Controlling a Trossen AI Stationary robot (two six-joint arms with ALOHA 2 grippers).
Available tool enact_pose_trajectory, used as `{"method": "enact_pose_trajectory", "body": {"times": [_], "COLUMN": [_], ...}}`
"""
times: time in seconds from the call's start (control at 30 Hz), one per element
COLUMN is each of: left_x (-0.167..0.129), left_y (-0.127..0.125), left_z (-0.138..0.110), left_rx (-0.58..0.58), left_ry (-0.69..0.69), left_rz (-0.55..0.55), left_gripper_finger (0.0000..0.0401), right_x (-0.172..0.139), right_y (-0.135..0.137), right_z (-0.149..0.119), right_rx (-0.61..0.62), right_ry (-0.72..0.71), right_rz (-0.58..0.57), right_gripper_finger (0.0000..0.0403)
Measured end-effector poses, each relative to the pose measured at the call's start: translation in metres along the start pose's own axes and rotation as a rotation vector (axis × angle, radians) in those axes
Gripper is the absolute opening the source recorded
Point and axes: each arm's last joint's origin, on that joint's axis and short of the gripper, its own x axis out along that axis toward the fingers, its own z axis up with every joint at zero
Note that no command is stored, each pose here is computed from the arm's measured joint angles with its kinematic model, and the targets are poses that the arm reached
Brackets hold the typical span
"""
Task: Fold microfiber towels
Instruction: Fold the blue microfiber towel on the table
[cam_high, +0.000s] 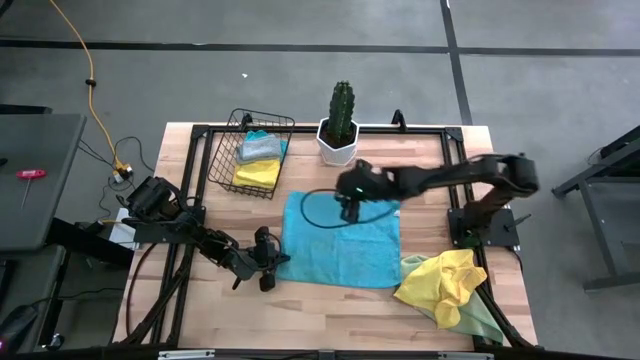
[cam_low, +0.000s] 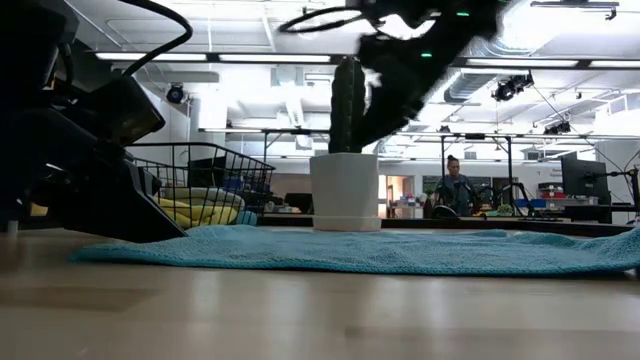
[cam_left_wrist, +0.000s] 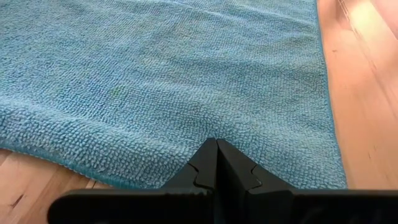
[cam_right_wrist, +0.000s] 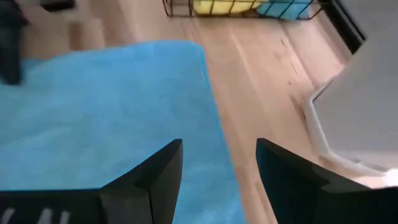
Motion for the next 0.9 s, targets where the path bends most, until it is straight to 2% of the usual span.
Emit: {"method": "enact_pose_trajectory", "body": {"times": [0.17, 0.37, 0.5, 0.63, 0.9], "left_x": [0.000, 0.000, 0.000, -0.003, -0.022], "left_y": [0.000, 0.000, 0.000, 0.001, 0.011], "left_z": [0.000, 0.001, 0.001, 0.003, 0.011], "left_rx": [-0.001, -0.007, 0.001, 0.025, 0.072], "left_ry": [-0.005, -0.027, -0.027, 0.023, 0.098], "left_rz": [0.004, 0.026, 0.025, -0.004, 0.071], "left_gripper_finger": [0.0000, 0.0000, 0.0000, 0.0000, 0.0000], "right_x": [-0.014, -0.021, -0.024, -0.025, -0.025], "right_y": [0.012, 0.024, 0.026, 0.026, 0.026], "right_z": [-0.050, -0.086, -0.092, -0.092, -0.092], "right_rx": [0.100, 0.145, 0.164, 0.160, 0.168], "right_ry": [-0.191, -0.429, -0.529, -0.536, -0.537], "right_rz": [0.064, 0.163, 0.195, 0.194, 0.196], "right_gripper_finger": [0.0197, 0.0197, 0.0197, 0.0197, 0.0197]}}
